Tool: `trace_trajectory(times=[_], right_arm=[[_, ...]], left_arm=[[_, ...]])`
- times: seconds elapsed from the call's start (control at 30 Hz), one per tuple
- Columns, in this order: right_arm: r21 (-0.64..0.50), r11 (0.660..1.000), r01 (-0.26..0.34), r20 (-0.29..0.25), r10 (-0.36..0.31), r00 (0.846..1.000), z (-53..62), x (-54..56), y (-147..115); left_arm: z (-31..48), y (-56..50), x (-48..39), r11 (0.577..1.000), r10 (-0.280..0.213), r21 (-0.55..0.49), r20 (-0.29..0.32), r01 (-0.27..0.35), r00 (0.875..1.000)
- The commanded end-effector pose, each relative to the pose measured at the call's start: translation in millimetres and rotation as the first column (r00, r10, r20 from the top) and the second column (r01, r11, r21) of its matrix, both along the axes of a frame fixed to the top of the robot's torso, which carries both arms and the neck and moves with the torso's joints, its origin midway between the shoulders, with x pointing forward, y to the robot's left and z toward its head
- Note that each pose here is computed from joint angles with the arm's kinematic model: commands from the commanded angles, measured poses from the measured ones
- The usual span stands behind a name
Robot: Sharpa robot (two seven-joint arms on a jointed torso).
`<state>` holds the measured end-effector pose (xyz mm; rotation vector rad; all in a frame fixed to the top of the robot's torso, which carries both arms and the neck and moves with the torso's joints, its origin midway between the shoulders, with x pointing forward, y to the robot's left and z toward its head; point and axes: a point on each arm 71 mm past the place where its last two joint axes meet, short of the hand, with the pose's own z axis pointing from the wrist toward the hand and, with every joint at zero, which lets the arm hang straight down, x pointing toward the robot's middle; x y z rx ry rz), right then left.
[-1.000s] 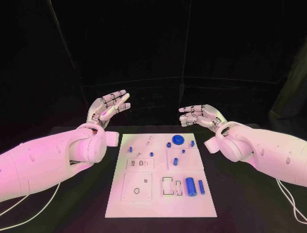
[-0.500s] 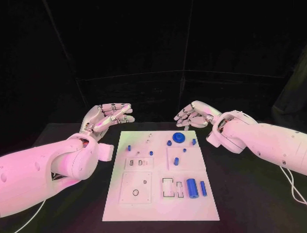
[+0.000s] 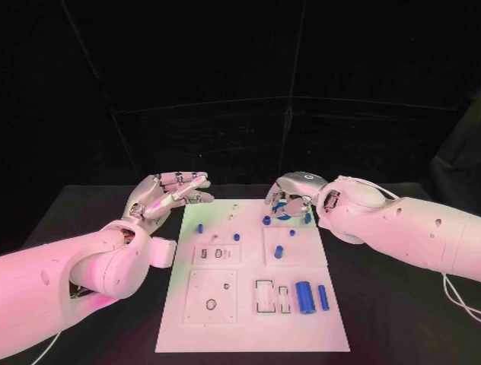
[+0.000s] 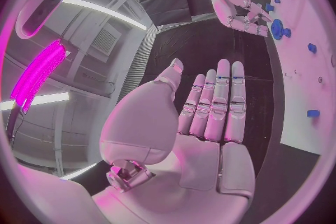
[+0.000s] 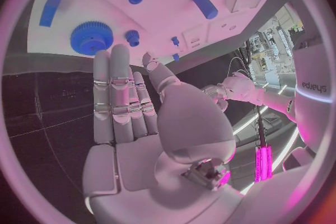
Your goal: Assemble the parts on the task board
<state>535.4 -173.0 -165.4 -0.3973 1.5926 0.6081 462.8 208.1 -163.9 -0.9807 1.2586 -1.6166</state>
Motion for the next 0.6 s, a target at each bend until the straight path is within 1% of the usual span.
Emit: trace_trajectory(times=[0.03, 0.3, 0.6], right_arm=[[-0.119, 0.993, 0.015, 0.035, -0.011, 0.999, -0.5, 0.1, 2.1], [-0.156, 0.988, 0.009, 0.015, -0.007, 1.000, -2.6, -0.8, 6.7], [-0.178, 0.984, 0.008, 0.000, -0.008, 1.000, -5.1, 1.7, 10.5]], left_arm=[[1.5, -3.1, -0.9, 1.000, -0.027, -0.004, 0.004, 0.027, 1.000], [1.1, -2.8, -0.8, 1.000, -0.028, -0.003, -0.001, 0.028, 1.000], [0.8, -2.7, -0.8, 1.000, -0.031, -0.002, -0.006, 0.031, 0.999]])
